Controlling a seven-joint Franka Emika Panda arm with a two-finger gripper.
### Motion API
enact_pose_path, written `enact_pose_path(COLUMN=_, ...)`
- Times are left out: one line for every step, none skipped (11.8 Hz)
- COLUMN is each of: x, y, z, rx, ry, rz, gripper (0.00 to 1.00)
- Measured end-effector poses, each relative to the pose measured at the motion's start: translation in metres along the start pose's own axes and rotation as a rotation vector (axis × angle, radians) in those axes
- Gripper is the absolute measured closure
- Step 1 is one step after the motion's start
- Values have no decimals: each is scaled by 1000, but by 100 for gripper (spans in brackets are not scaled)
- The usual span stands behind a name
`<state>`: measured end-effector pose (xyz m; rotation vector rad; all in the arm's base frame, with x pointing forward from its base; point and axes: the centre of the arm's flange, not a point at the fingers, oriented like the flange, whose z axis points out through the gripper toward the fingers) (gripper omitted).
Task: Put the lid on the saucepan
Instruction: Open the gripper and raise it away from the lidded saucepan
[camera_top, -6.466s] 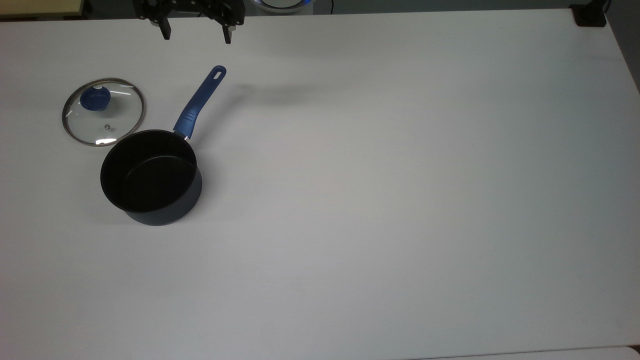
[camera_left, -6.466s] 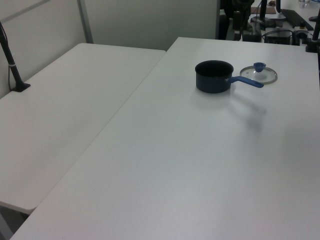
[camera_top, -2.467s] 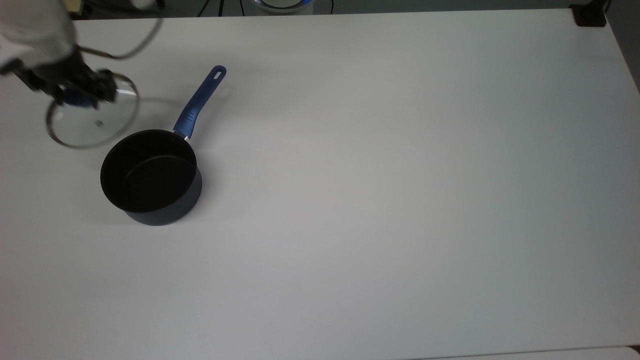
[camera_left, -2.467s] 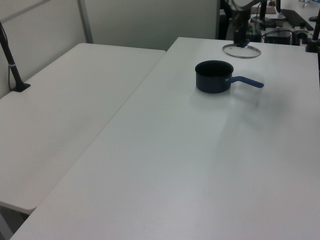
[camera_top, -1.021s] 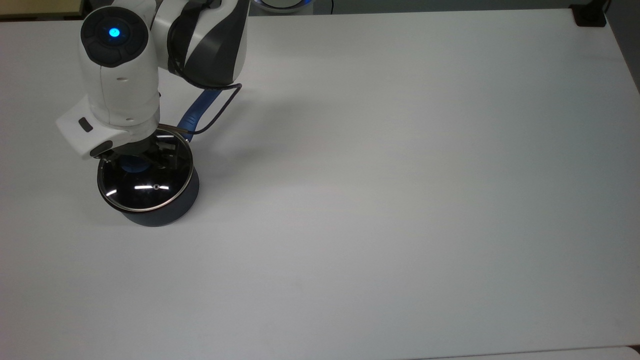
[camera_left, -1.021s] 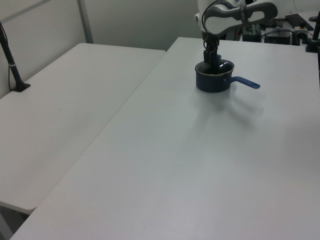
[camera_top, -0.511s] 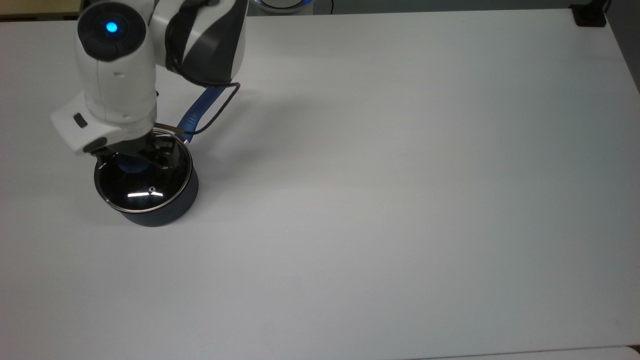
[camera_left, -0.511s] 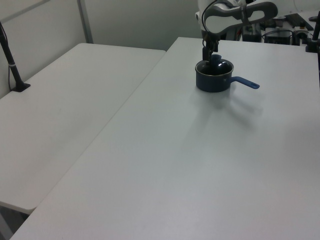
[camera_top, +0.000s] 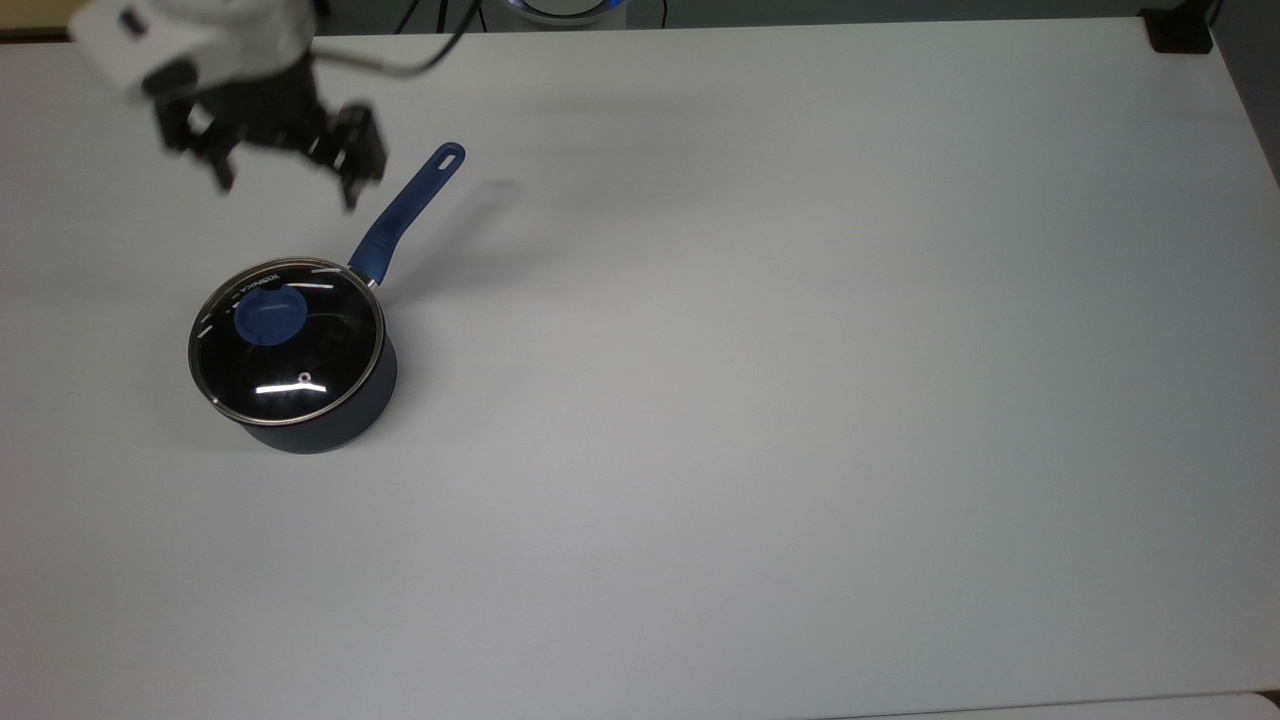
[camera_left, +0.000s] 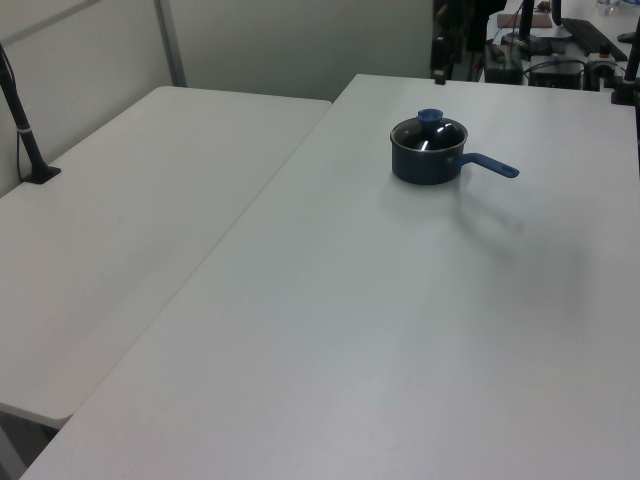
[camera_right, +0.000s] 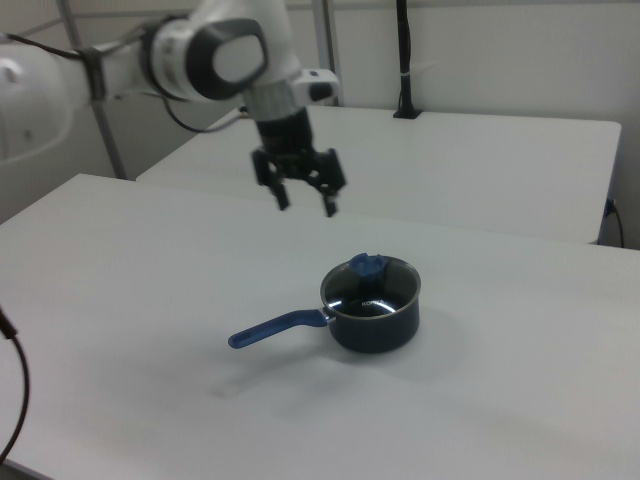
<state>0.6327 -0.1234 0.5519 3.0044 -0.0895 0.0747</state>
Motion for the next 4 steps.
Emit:
enact_pose_path(x=-18, y=-9, z=-18, rx=32, ry=-24, rz=32, gripper=0)
enact_pose_path(x=-31, y=-20, z=-36, rx=56, ry=-32, rz=51, gripper=0)
enact_pose_path(x=-40, y=-28, z=-48, rx=71, ry=-34, rz=50, gripper=0)
enact_pose_path(x=-46, y=-35, z=-56, rx=81, ry=-38, rz=47, gripper=0)
